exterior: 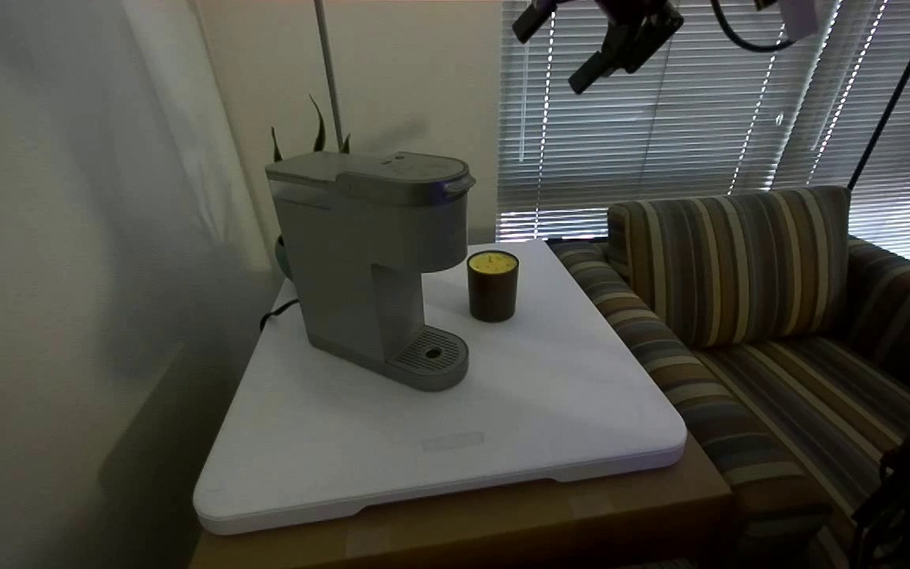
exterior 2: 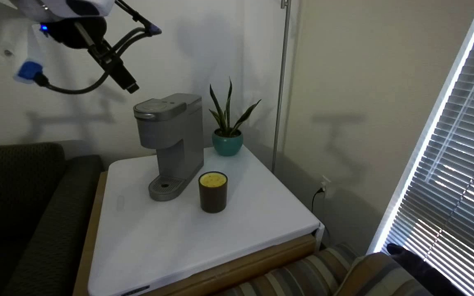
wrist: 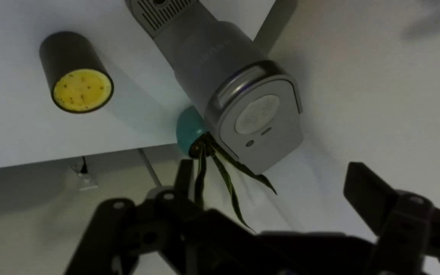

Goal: Open the coffee maker, close it, then open it again

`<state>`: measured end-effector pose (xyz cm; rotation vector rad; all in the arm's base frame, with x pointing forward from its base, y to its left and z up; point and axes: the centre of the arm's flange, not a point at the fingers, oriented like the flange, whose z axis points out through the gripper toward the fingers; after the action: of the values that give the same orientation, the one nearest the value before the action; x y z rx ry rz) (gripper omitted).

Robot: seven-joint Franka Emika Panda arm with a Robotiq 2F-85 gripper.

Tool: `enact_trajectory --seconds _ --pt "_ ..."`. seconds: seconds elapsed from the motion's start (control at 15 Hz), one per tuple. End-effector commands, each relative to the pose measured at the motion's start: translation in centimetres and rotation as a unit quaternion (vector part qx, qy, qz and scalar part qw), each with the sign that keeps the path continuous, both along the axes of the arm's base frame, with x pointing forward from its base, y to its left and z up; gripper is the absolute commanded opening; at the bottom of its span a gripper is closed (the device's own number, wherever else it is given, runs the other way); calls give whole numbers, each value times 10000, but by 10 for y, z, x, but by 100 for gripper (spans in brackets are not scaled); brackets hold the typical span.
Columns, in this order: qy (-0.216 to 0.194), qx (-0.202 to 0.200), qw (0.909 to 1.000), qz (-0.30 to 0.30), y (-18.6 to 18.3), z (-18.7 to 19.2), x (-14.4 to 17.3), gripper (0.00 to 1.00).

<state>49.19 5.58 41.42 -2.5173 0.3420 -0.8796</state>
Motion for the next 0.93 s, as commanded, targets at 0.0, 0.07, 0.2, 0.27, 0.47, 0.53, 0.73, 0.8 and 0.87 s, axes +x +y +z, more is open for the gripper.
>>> enact_trajectory --seconds 0.0,0.07,0.2,0.27,0.47,0.53,0.73,0.8,0.87 --pt "579 451 9949 -686 -3 -40 11 100" --pt "653 652 9917 -891 -4 -54 10 100" --pt "798 1062 9828 -1285 -4 -74 6 100" --pt "837 1263 9770 -1500 -4 -81 4 100" --pt "778 1965 9546 -2102 -2 -92 2 100" --pt "707 2238 9469 -2196 0 -93 3 100" --pt "770 2202 9476 -2182 0 -50 -2 100" --pt "731 2274 9459 -2197 -1 -47 1 100" --pt "717 2307 9452 -2198 -1 -46 3 100"
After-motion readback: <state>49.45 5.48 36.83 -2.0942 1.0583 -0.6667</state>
